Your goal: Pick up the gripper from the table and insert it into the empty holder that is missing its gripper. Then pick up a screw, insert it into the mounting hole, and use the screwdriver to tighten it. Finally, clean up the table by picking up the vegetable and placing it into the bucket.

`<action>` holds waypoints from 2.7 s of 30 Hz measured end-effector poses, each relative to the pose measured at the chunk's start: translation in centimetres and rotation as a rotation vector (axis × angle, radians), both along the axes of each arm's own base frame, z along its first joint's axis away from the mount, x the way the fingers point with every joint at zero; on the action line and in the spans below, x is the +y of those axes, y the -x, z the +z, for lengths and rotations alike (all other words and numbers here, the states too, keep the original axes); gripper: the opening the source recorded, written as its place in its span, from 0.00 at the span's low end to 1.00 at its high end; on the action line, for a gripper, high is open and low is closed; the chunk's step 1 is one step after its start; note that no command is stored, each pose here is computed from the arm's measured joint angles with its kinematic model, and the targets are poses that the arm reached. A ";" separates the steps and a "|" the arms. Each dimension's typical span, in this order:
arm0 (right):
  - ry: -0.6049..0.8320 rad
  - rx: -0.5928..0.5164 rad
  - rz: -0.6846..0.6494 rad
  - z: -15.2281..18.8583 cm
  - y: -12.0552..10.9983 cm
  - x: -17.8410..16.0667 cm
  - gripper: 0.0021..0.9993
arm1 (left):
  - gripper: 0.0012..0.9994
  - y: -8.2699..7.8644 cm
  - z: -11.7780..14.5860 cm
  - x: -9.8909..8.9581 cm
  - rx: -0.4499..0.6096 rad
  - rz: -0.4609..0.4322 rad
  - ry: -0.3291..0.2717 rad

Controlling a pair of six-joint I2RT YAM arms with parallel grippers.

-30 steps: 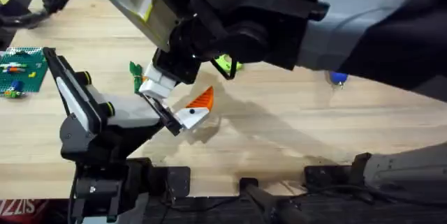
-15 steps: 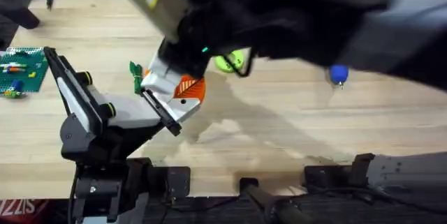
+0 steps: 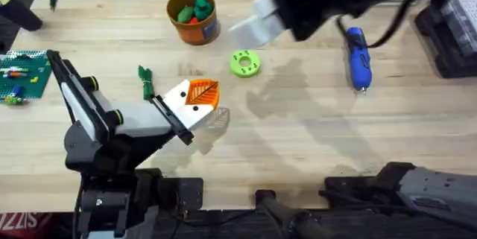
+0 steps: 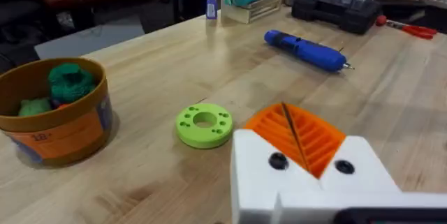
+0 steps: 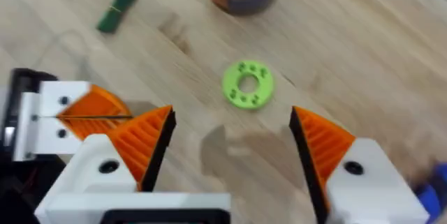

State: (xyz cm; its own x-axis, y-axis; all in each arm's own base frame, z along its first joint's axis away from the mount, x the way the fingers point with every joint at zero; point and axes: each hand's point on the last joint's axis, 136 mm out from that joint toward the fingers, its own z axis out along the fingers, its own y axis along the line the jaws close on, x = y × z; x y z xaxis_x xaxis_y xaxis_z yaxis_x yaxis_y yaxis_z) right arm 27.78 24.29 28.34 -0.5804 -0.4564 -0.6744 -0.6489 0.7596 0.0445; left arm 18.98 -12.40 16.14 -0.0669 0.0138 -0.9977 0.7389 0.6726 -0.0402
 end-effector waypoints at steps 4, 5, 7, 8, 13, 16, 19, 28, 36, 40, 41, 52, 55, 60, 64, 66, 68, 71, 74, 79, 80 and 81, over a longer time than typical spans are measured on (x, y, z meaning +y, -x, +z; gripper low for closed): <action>0.044 0.088 -0.146 -1.4 -1.1 -4.8 0.99 | 0.01 0.0 0.0 0.0 0.000 0.000 0.000; 0.053 0.107 -0.186 -1.7 -1.4 -6.1 0.99 | 0.01 0.0 0.0 0.0 0.000 0.000 0.000; 0.063 0.135 -0.267 -2.1 -2.3 -8.7 0.99 | 0.01 0.0 0.0 0.0 0.000 0.000 0.000; 0.066 0.146 -0.310 -2.3 -2.7 -10.0 0.99 | 0.01 0.0 0.0 0.0 0.000 0.000 0.000; 0.066 0.202 -0.508 -3.0 -4.2 -16.8 0.99 | 0.01 0.0 0.0 0.0 0.000 0.000 0.000; 0.072 0.263 -0.582 -4.2 -4.4 -19.8 0.99 | 0.01 0.0 0.0 0.0 0.000 0.000 0.000; 0.087 0.337 -0.642 -5.8 -4.5 -22.3 0.99 | 0.01 0.0 0.0 0.0 0.000 0.000 0.000; 0.091 0.414 -0.737 -11.0 -5.3 -26.2 0.99 | 0.01 0.0 0.0 0.0 0.000 0.000 0.000; 0.097 0.362 -0.742 -16.3 -7.2 -28.6 0.99 | 0.01 0.0 0.0 0.0 0.000 0.001 0.000; 0.111 0.351 -0.727 -18.0 -8.7 -29.4 0.99 | 0.01 0.0 0.0 0.0 0.000 0.001 0.000; 0.113 0.357 -0.725 -18.5 -8.9 -29.5 0.99 | 0.01 0.0 0.0 0.0 0.000 0.001 0.000; 0.129 0.409 -0.710 -23.3 -10.6 -30.0 0.99 | 0.01 0.0 0.0 0.0 0.000 0.001 0.000; 0.130 0.408 -0.711 -24.4 -11.2 -30.1 0.99 | 0.01 0.0 0.0 0.0 0.000 0.001 0.000; 0.132 0.411 -0.712 -24.5 -11.2 -30.1 0.99 | 0.01 0.0 0.0 0.0 0.000 0.001 0.000; 0.136 0.413 -0.713 -24.7 -11.2 -30.2 0.99 | 0.01 0.0 0.0 0.0 0.000 0.001 0.000; 0.138 0.414 -0.715 -24.8 -11.2 -30.3 0.99 | 0.01 0.0 0.0 0.0 0.000 0.001 0.000; 0.141 0.414 -0.713 -24.8 -11.2 -30.3 0.97 | 0.01 0.0 0.0 0.0 0.000 0.001 0.000; 0.163 0.408 -0.724 -24.8 -11.2 -30.9 0.69 | 0.01 0.0 0.0 0.0 0.000 0.001 0.000; 0.165 0.401 -0.739 -24.8 -11.3 -31.5 0.35 | 0.01 0.0 0.0 0.0 0.000 0.001 0.000; 0.174 0.384 -0.734 -24.8 -11.8 -31.6 0.03 | 0.01 0.0 0.0 0.0 0.000 0.001 0.000; 0.174 0.386 -0.733 -24.8 -11.7 -31.6 0.03 | 0.01 0.0 0.0 0.0 0.000 0.001 0.000; 0.174 0.388 -0.733 -24.7 -11.7 -31.6 0.03 | 0.01 0.0 0.0 0.0 0.000 0.001 0.000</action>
